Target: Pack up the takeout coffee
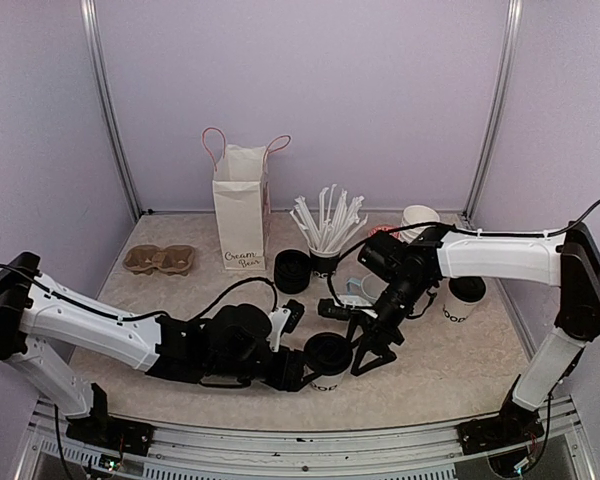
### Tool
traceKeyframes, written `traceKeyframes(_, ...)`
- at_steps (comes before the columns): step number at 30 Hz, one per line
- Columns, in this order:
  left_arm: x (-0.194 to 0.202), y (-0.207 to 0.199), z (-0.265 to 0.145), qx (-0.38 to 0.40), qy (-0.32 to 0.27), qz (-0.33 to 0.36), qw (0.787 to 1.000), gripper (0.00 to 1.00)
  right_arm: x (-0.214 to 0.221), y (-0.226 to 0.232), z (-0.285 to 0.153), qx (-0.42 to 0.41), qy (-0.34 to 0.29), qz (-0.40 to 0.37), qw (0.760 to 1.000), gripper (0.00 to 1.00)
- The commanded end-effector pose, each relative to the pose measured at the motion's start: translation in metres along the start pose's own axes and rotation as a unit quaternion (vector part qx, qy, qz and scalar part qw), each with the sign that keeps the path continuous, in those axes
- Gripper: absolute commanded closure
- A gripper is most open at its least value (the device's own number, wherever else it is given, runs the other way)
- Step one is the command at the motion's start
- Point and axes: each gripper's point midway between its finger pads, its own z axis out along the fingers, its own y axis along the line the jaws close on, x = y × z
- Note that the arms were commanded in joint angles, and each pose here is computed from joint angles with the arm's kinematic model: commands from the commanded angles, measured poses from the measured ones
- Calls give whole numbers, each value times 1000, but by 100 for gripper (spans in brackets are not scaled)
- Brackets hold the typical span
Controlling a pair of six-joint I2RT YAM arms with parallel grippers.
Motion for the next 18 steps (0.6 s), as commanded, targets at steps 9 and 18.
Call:
traceKeyframes(9,-25,43,-13,-64,-19,-6,998,44,21,47,13,-61,24,-28,997,36)
traceKeyframes(18,-37,26,-26,-26,-44,-28,998,40,19,29,-20,2,40,-31,999,39)
